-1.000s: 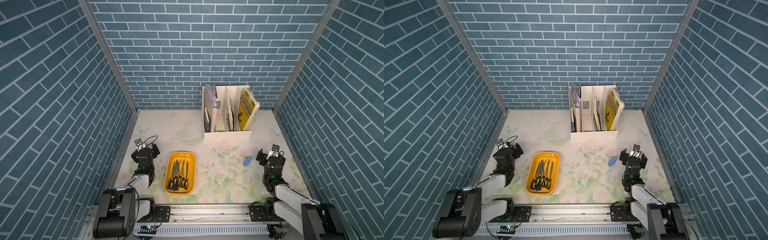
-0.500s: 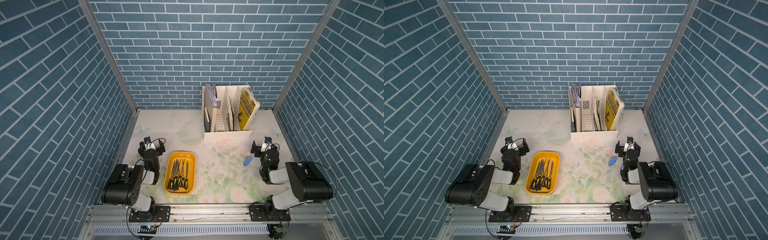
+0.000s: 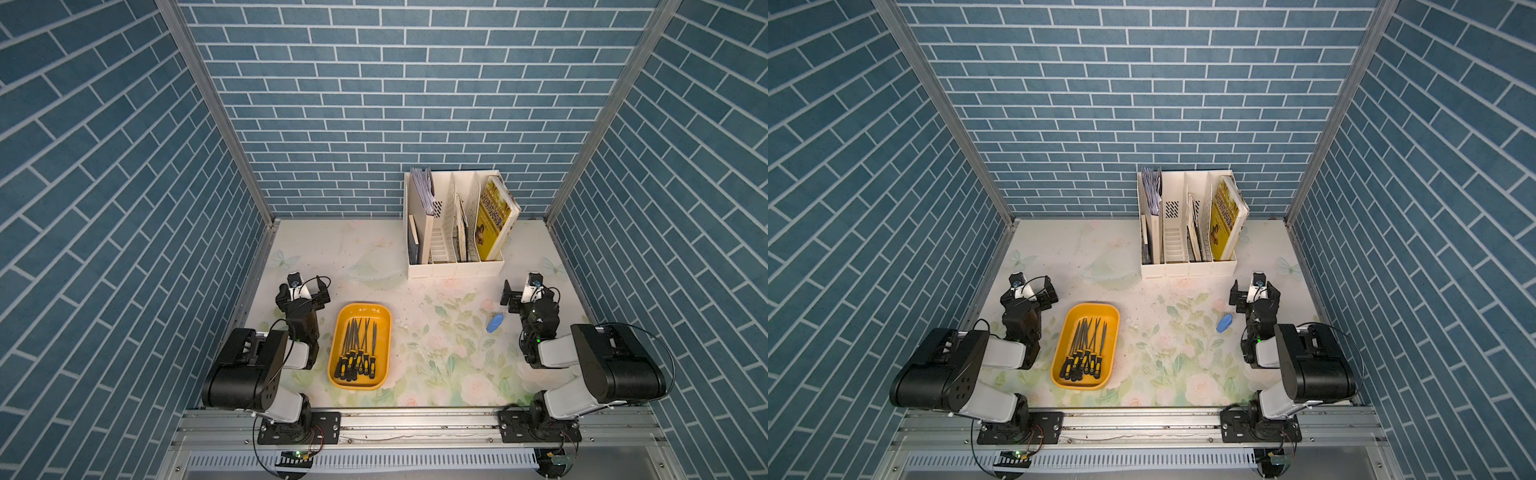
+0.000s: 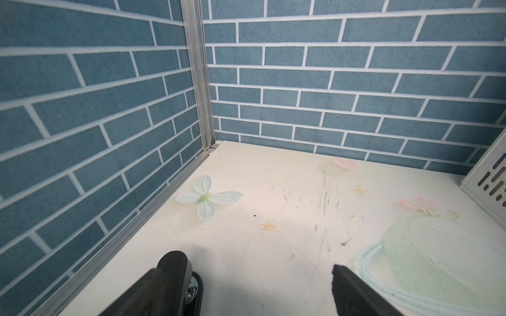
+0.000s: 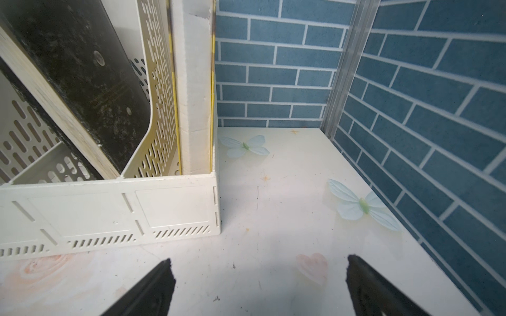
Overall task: Put the file tool into the storage box
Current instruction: Reset both arms
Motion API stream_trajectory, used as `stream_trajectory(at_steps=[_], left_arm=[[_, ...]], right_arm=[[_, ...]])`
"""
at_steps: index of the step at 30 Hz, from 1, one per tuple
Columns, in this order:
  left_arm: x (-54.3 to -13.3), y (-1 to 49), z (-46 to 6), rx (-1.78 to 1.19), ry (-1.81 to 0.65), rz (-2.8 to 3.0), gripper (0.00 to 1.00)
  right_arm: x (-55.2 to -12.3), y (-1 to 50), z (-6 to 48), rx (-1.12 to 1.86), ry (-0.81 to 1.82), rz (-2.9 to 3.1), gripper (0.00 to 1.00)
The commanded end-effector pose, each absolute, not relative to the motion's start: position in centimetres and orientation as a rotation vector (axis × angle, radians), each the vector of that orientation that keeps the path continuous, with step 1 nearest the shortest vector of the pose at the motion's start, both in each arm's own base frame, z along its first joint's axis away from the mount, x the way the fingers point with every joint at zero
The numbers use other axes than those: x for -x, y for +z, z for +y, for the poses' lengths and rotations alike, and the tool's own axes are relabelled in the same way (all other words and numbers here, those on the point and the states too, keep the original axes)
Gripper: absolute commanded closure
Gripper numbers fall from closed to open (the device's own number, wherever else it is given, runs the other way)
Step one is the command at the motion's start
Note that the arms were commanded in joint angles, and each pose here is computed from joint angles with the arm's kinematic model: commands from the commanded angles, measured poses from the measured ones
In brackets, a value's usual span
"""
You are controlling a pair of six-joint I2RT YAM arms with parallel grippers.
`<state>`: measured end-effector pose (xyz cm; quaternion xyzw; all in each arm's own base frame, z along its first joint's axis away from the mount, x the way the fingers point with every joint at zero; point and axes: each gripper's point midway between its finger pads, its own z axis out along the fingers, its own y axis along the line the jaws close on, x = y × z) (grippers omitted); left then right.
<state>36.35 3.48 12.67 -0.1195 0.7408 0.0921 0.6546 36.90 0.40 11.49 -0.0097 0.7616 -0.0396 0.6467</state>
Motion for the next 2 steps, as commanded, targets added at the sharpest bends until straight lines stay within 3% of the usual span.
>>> stream_trajectory(at_steps=[1, 2], left_arm=[[-36.29, 13.15, 3.54, 0.27, 0.217, 1.66, 0.0], [-36.28, 13.08, 3.53, 0.269, 0.217, 1.663, 0.0]], right_arm=[[-37.38, 12.47, 0.45, 0.039, -0.096, 1.698, 0.0], [-37.27, 12.53, 0.43, 0.038, -0.097, 1.695, 0.0]])
